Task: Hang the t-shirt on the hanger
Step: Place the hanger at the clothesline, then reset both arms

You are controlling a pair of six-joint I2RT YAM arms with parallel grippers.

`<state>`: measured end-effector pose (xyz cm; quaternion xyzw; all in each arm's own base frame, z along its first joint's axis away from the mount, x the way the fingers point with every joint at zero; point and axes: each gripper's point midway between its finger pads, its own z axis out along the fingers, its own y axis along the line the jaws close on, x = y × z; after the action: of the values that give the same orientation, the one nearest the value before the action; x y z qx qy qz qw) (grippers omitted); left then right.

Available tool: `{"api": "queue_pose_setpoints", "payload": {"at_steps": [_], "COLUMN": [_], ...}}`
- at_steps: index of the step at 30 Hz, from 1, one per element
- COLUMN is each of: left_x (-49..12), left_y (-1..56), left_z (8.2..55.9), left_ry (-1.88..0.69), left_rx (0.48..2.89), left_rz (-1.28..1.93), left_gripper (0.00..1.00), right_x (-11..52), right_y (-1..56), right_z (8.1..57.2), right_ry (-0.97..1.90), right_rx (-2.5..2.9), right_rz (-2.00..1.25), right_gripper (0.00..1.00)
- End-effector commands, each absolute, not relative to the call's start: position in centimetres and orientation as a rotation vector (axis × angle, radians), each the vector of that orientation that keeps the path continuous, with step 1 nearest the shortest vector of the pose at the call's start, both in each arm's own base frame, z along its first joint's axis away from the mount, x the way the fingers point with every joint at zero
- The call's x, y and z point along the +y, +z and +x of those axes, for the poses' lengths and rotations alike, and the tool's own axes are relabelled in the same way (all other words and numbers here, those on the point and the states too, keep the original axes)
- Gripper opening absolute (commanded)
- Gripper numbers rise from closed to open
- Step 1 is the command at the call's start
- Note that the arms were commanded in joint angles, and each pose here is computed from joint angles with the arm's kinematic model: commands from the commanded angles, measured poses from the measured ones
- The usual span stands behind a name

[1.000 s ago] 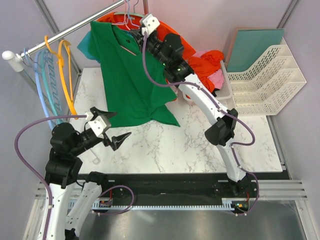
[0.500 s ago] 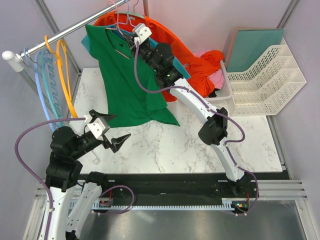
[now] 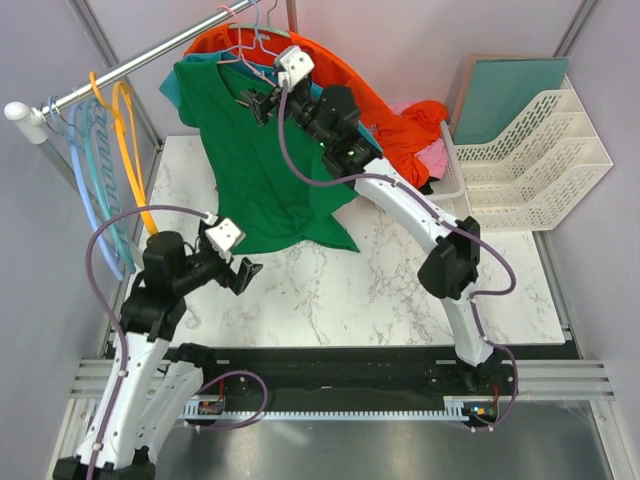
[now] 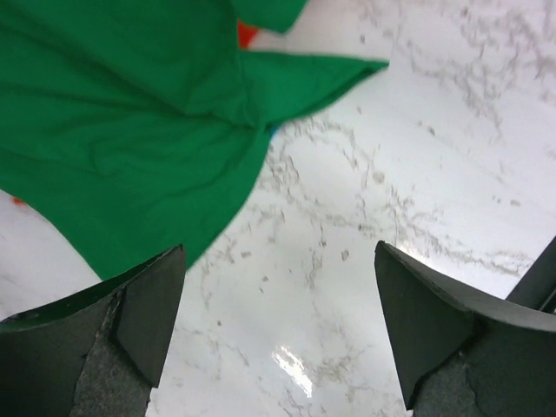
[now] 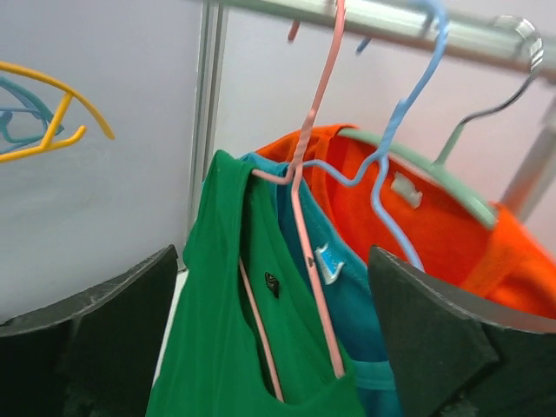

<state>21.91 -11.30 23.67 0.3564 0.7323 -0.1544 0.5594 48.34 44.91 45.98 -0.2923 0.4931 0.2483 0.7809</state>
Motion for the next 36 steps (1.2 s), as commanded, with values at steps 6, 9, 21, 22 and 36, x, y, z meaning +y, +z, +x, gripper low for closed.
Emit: {"api": "queue_pose_setpoints", "payload": {"at_steps": [6, 9, 21, 22, 36], "left_x": [-14.4, -18.2, -24.3, -23.5, -11.9], "left_y": [16.4, 15.1, 5.3, 4.6, 10.9], "left_z": [28.8, 31.5, 41.3, 41.2, 47.1], "left_ry": [-0.240, -0.210, -0.081, -0.053, 0.145], "left_rx": [1.838, 1.822, 2.039, 2.060, 2.110], "left_rz": [1.013, 1.084, 1.205, 1.227, 1.105], "left_gripper": [0.91, 0.91, 0.71, 0.68, 0.74], "right_x": [35.8, 33.4, 25.1, 24.4, 22.0], "right_y": [58.7, 58.8, 52.5, 52.9, 51.7], "right_z": [37.7, 34.8, 29.9, 29.6, 29.8], "right_ry": [0.566, 0.572, 0.426, 0.413, 0.357], "right_rx": [0.978, 1.004, 1.246, 1.238, 1.290], "right_rz": [-0.592, -0.614, -0.638, -0.631, -0.631], "right_gripper": [0.98, 0.98, 0.98, 0.98, 0.98]}}
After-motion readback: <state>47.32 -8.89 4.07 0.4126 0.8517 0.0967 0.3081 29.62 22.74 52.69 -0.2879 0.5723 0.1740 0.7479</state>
